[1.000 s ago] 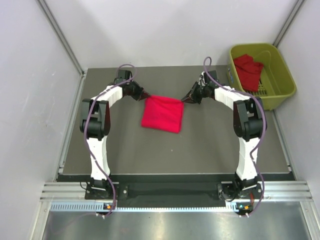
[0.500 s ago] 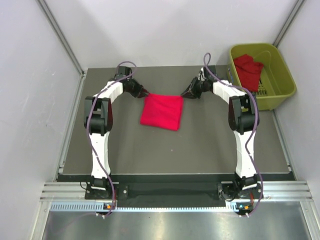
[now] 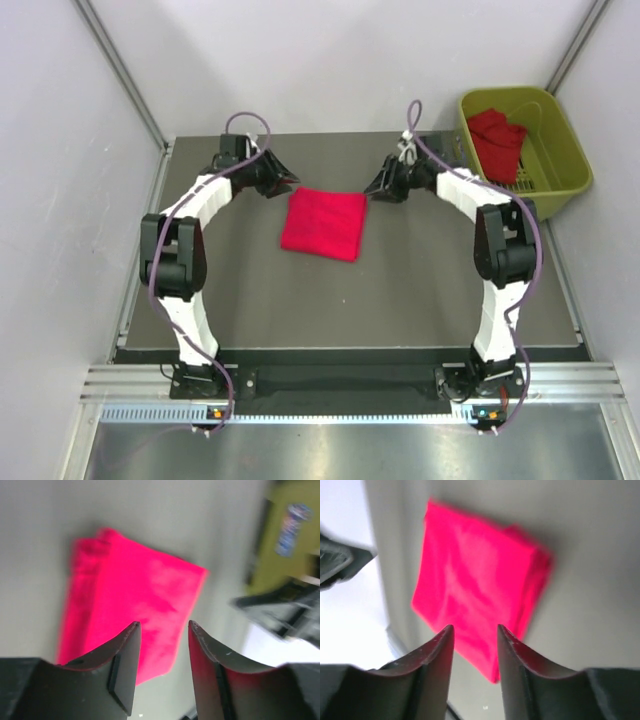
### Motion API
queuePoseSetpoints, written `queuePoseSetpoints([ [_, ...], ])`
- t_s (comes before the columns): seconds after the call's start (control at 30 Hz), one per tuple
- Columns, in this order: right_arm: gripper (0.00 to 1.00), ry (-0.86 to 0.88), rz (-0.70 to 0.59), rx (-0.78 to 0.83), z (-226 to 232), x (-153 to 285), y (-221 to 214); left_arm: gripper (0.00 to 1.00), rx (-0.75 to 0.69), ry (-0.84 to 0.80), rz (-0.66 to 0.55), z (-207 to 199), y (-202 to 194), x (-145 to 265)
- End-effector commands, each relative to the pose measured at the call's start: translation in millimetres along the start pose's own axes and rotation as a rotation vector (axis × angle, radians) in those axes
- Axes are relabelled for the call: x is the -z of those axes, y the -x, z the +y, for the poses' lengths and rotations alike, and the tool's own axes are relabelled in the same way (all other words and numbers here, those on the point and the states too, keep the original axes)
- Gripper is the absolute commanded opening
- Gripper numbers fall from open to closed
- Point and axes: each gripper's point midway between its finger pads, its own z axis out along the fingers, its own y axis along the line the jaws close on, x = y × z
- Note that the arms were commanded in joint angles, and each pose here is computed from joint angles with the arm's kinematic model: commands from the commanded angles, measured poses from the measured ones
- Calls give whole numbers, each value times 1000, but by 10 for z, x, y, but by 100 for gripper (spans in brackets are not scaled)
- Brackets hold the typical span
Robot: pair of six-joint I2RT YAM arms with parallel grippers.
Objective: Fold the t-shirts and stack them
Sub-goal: Fold the tshirt
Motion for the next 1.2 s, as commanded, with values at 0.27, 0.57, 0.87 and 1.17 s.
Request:
queuePoseSetpoints([
  [0.27,15,468,-36,-100,494,-718,-224,41,-4,-429,97,-207,-317,-732],
  [0.57,15,309,-15,-202,-256,-1115,88,42,-18,-252,72,617,125,-1007],
  [0.87,29,233,-35,-21,367,-433,457,49,-103,-285,49,-228,-55,-92],
  [1.17,29,472,81,-78,1139,-449,-658,42,8,-412,121,-324,-887,-41],
])
